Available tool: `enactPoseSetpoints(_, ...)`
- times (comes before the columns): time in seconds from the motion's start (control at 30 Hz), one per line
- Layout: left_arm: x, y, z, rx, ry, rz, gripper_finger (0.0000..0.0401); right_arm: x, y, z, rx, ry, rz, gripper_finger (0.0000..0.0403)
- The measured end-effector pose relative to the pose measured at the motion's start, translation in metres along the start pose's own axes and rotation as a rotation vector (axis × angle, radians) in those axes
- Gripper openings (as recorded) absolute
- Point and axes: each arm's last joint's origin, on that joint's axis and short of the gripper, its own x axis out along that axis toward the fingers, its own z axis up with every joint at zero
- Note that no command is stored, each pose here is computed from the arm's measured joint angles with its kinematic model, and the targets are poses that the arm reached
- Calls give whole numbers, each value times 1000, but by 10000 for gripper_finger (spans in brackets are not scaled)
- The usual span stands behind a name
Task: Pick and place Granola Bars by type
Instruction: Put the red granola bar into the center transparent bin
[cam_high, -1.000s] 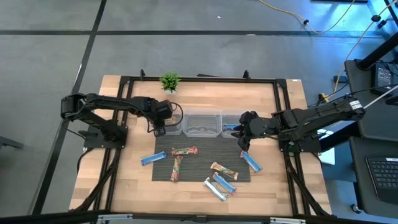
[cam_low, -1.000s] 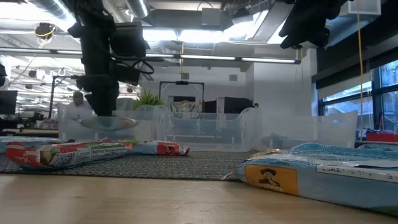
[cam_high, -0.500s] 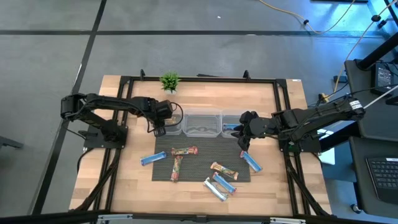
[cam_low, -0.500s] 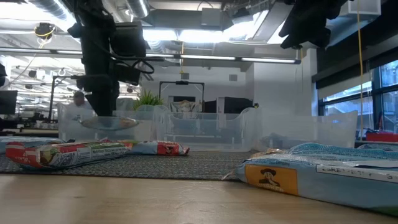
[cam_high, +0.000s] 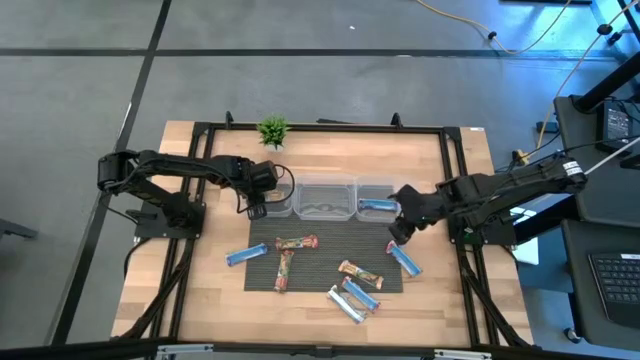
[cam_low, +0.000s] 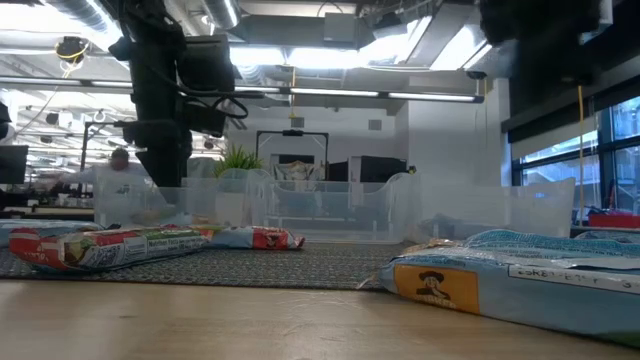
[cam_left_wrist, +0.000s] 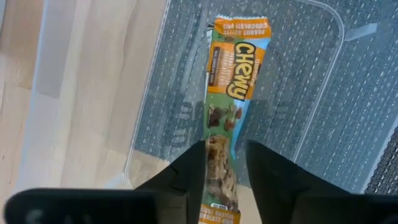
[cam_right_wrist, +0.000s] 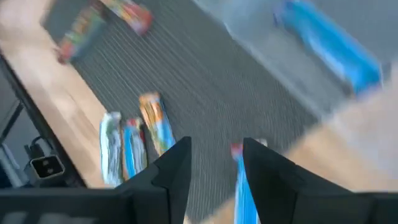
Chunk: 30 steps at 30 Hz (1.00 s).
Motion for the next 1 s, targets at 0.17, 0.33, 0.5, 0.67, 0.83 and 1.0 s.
enactPoseSetpoints(0.17,0,0,0,0,0,-1,129,17,-12,-21,93,124,-74,147)
enactPoseSetpoints(0.33,0,0,0,0,-4,-1,130,35,-16,-36,87,200,-29,150)
enactPoseSetpoints(0.5,0,0,0,-1,-4,0,129,47,-18,-43,84,200,-15,188)
enactPoseSetpoints(0.67,0,0,0,-1,-4,0,128,58,-23,-46,60,142,-88,252)
enactPoseSetpoints(0.83,0,0,0,-1,-4,-1,129,68,-21,-46,16,141,-67,293)
enactPoseSetpoints(1.0,0,0,0,-1,-5,-1,128,84,-22,-48,-27,163,-133,292)
